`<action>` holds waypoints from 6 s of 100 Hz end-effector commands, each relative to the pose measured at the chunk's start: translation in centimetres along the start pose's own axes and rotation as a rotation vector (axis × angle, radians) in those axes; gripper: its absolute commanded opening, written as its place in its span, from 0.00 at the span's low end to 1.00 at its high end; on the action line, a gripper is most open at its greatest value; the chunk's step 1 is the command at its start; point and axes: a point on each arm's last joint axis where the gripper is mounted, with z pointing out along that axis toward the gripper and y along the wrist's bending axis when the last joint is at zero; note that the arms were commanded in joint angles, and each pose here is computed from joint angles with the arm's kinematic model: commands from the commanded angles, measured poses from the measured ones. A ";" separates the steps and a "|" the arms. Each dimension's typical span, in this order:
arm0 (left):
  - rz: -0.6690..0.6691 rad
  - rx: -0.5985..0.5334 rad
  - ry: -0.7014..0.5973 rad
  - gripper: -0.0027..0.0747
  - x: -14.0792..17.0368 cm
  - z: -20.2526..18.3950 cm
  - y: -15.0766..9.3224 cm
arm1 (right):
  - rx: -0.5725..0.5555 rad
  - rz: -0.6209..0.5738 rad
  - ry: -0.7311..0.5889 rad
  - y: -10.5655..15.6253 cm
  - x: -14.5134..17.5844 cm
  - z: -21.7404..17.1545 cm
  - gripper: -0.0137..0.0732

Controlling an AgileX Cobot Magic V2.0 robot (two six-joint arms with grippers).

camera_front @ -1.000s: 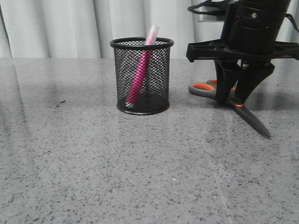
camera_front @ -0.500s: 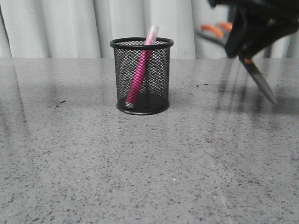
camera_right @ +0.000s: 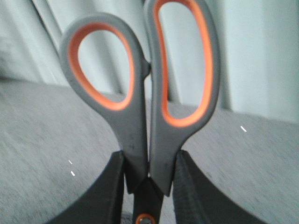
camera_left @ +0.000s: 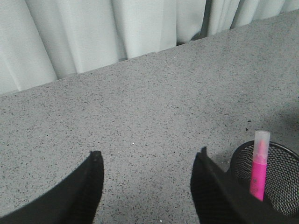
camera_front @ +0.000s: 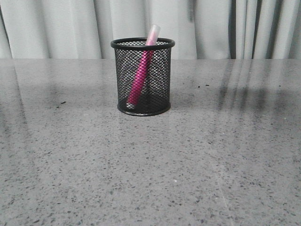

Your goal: Put pen and scissors into bin

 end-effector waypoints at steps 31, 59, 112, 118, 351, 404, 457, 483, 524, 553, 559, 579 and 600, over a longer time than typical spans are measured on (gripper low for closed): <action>-0.009 -0.030 -0.109 0.53 -1.8 -1.6 -0.1 | -0.116 -0.021 -0.271 1.8 0.0 3.4 0.07; -0.009 -0.029 -0.108 0.53 -1.8 -1.6 -0.1 | -0.154 -0.048 -0.326 1.3 4.0 3.3 0.07; -0.008 -0.027 -0.106 0.53 -1.8 -1.6 -0.2 | -0.174 -0.062 -0.263 0.8 8.6 2.8 0.07; -0.008 -0.027 -0.106 0.53 -1.8 -1.6 -0.2 | -0.200 -0.081 -0.277 1.0 8.8 2.7 0.08; 0.024 -0.366 -0.621 0.01 15.7 -16.1 -4.6 | 0.222 -0.274 -0.230 -2.6 5.8 -22.1 0.08; -0.084 -0.377 -0.680 0.01 19.1 -15.8 -4.5 | 0.243 -0.260 -0.322 -3.3 10.2 -23.1 0.08; -0.084 -0.376 -0.679 0.01 19.1 -15.8 -4.5 | 0.243 -0.260 -0.322 -3.3 10.2 -23.2 0.08; -0.084 -0.376 -0.679 0.01 19.1 -15.8 -4.5 | 0.243 -0.260 -0.322 -3.3 10.2 -23.2 0.08; -0.041 -0.457 -0.624 0.01 21.6 -14.2 -3.9 | 0.243 -0.260 -0.322 -3.3 10.2 -23.2 0.08; -0.065 -0.490 -0.547 0.01 25.4 -12.8 -3.7 | 0.243 -0.260 -0.322 -3.3 10.2 -23.2 0.08; -0.068 -0.505 -0.540 0.01 26.0 -12.6 -3.7 | 0.243 -0.260 -0.322 -3.3 10.2 -23.2 0.08; -0.056 -0.522 -0.530 0.01 26.3 -12.7 -3.7 | 0.243 -0.260 -0.322 -3.3 10.2 -23.2 0.08; -0.061 -0.520 -0.527 0.01 26.3 -12.7 -3.7 | 0.243 -0.260 -0.322 -3.3 10.2 -23.2 0.08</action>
